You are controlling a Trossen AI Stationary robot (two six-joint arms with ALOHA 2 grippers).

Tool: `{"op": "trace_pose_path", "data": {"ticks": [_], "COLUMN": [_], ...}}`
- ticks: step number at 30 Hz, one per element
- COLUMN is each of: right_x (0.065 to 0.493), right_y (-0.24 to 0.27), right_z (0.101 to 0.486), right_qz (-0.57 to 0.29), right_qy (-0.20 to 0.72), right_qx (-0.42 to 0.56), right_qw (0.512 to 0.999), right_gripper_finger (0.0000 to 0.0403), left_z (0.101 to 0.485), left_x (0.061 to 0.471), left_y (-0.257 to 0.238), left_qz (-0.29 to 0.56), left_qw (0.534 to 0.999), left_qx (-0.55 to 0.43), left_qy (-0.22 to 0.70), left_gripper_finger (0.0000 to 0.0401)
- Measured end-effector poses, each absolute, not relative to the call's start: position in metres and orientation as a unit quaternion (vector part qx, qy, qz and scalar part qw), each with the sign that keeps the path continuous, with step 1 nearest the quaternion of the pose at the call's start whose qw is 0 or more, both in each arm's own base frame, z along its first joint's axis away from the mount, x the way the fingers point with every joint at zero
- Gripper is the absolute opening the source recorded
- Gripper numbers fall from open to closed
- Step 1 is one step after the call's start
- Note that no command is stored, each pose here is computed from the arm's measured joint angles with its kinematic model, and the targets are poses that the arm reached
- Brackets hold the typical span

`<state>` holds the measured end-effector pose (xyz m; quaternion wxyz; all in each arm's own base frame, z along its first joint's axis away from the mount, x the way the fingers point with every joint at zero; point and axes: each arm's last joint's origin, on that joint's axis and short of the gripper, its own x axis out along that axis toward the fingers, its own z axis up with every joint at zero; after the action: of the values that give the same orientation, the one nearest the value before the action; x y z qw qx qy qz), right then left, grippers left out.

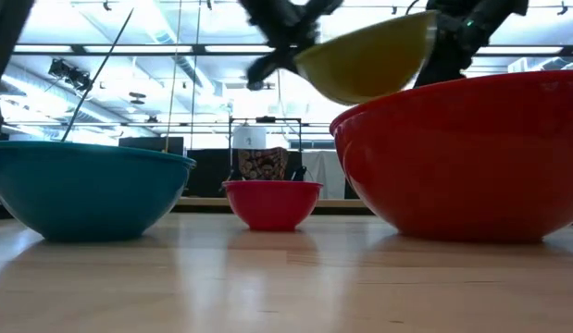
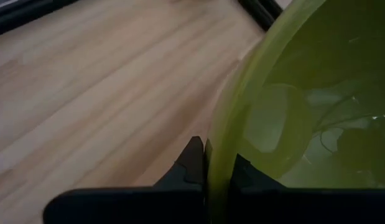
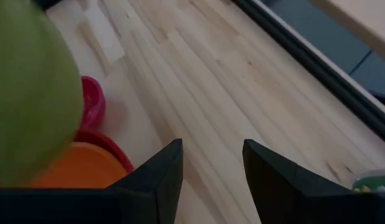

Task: Nest bowls inside each other
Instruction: Stack the green bowl on top of the orange bowl

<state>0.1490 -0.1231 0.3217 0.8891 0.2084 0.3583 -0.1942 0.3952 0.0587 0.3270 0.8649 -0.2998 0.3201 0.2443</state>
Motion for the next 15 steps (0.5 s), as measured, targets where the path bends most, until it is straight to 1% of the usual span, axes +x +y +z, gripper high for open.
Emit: {"op": "trace_pose_path", "data": {"ticks": [4,9,12,15], "right_x": [0.135,0.120,0.112,0.105], "right_y": [-0.112,-0.098,-0.091,-0.085], "right_z": [0.329,0.336,0.341,0.346], "right_qz": [-0.211,-0.222,-0.226,-0.235], "right_qy": [0.354,0.344,0.327,0.309], "right_qx": [0.197,0.209,0.208,0.205], "right_qw": [0.889,0.888,0.894,0.898], "right_gripper_finger": [0.0174,0.0174,0.0174,0.0174], "left_z": [0.323,0.305,0.294,0.281], "left_x": [0.433,0.475,0.494,0.501], "left_y": [0.047,0.037,0.035,0.031], "left_qz": [0.201,0.158,0.137,0.120], "left_qw": [0.878,0.881,0.883,0.874], "left_qx": [-0.289,-0.298,-0.304,-0.303], "left_qy": [0.324,0.332,0.331,0.360], "left_gripper_finger": [0.0009,0.0011,0.0014,0.0015]}}
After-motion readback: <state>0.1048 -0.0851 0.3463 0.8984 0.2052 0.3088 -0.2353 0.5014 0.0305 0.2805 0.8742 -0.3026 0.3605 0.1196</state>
